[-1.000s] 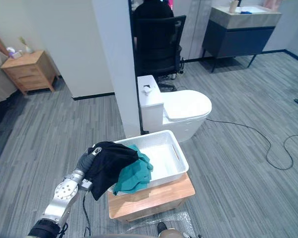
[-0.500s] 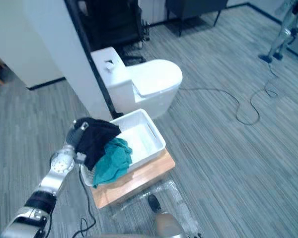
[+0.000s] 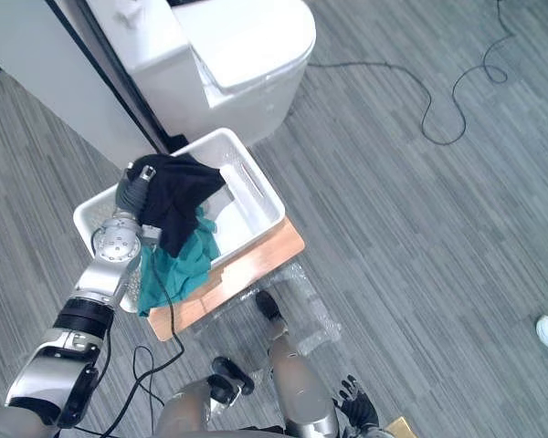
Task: Tidy the bed and pick cloth on bed and put in laundry
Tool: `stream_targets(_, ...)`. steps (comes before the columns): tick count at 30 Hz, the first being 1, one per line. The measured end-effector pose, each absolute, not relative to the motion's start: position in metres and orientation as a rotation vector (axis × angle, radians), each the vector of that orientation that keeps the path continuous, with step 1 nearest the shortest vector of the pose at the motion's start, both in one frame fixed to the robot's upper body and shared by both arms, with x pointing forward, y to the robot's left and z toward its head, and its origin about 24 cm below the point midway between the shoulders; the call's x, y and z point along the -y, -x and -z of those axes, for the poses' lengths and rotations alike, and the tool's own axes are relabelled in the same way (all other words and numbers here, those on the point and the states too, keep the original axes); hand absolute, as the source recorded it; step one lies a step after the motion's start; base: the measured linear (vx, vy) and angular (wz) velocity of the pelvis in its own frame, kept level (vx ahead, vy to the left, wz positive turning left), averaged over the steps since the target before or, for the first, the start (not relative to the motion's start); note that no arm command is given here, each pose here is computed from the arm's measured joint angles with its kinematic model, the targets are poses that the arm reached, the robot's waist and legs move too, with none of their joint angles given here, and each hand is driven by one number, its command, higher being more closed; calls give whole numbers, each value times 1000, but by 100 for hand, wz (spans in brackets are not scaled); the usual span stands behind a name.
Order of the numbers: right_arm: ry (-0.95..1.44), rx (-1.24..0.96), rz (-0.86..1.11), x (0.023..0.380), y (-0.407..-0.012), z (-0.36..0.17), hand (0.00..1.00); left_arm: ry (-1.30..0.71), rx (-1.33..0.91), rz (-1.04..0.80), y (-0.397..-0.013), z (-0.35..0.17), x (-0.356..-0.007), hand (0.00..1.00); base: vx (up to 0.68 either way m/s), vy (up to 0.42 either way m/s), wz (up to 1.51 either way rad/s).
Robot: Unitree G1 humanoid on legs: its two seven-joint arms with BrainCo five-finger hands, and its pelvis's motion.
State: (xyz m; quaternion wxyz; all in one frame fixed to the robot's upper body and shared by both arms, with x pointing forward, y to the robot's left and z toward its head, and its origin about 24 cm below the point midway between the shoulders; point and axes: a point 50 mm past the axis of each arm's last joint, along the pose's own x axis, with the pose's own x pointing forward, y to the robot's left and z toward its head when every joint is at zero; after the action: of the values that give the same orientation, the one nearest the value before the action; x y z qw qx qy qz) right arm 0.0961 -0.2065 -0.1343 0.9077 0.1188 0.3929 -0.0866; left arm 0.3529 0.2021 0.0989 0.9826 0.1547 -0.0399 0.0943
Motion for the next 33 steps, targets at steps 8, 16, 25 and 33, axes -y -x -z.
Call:
stream_targets(8,-232,-714,159,204,-118,124,0,-261,45,-253,-348,-89,-211,0,-101,4,-3)
stream_targets(16,-223,-727,165,203,-116,125,0,-211,145,-377,-347,-106,-227,0,-22,-3,-1)
stream_targets(25,-214,-859,194,205,-85,141,0,-150,412,-425,-333,-175,-274,0,94,-17,11)
stream_targets(33,-173,-1039,187,205,-48,153,0,-48,385,-271,-325,-171,-276,0,63,-18,14)
